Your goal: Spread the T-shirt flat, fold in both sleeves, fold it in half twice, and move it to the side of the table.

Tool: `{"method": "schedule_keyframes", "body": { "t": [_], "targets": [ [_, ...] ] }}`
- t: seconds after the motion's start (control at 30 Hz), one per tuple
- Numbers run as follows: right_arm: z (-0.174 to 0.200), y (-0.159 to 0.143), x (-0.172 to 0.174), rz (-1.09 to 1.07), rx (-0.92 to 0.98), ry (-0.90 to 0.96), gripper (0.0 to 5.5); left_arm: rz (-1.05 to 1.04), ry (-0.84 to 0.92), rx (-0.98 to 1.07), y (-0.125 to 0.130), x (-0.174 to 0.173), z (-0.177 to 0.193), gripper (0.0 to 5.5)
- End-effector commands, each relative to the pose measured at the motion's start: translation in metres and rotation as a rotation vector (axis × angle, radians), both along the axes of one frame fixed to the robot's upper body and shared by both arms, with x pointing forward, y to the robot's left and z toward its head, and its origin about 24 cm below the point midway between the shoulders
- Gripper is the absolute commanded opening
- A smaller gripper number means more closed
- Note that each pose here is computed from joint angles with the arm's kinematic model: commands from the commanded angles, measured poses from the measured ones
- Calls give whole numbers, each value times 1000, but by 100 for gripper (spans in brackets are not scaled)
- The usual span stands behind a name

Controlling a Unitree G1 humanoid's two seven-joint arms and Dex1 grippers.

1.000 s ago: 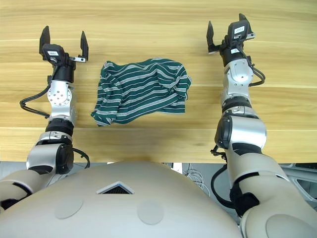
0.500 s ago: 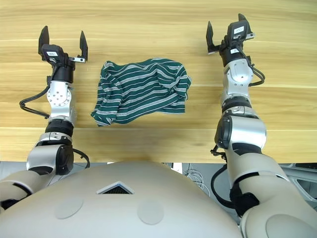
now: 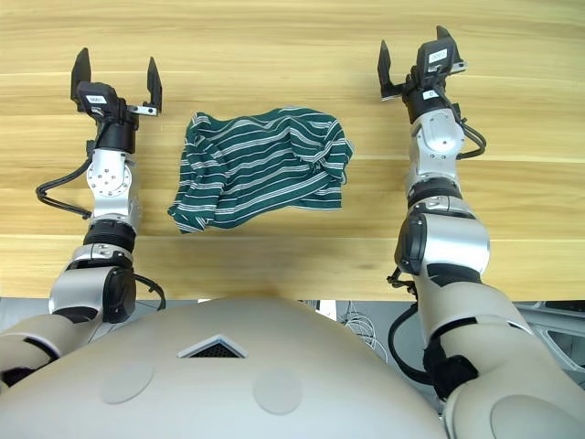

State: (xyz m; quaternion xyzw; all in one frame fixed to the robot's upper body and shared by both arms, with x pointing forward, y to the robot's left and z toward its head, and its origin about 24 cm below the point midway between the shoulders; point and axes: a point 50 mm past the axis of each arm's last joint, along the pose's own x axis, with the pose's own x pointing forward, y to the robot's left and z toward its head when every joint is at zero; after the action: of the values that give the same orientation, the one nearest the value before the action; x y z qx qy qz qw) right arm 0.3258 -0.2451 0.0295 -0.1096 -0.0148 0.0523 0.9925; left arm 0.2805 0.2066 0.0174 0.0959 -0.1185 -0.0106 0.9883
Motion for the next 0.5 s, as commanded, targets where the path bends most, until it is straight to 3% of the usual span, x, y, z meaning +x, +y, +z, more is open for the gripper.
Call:
{"method": "schedule_keyframes", "body": {
  "t": [0.03,0.23,0.33,0.43,0.5],
  "targets": [
    [4,2,5,13,-1,5,483,4,15,5,2,-2,-2,540],
    [3,3,4,31,19,15,483,2,19,0,2,-2,-3,540],
    [15,8,0,310,106,-26,483,-29,49,-178,11,-12,4,540],
    [54,-17,-32,574,192,-27,483,-123,86,-213,28,-58,43,540],
    [87,-20,-75,704,197,33,483,-212,156,-251,22,-91,73,540]
  ]
}}
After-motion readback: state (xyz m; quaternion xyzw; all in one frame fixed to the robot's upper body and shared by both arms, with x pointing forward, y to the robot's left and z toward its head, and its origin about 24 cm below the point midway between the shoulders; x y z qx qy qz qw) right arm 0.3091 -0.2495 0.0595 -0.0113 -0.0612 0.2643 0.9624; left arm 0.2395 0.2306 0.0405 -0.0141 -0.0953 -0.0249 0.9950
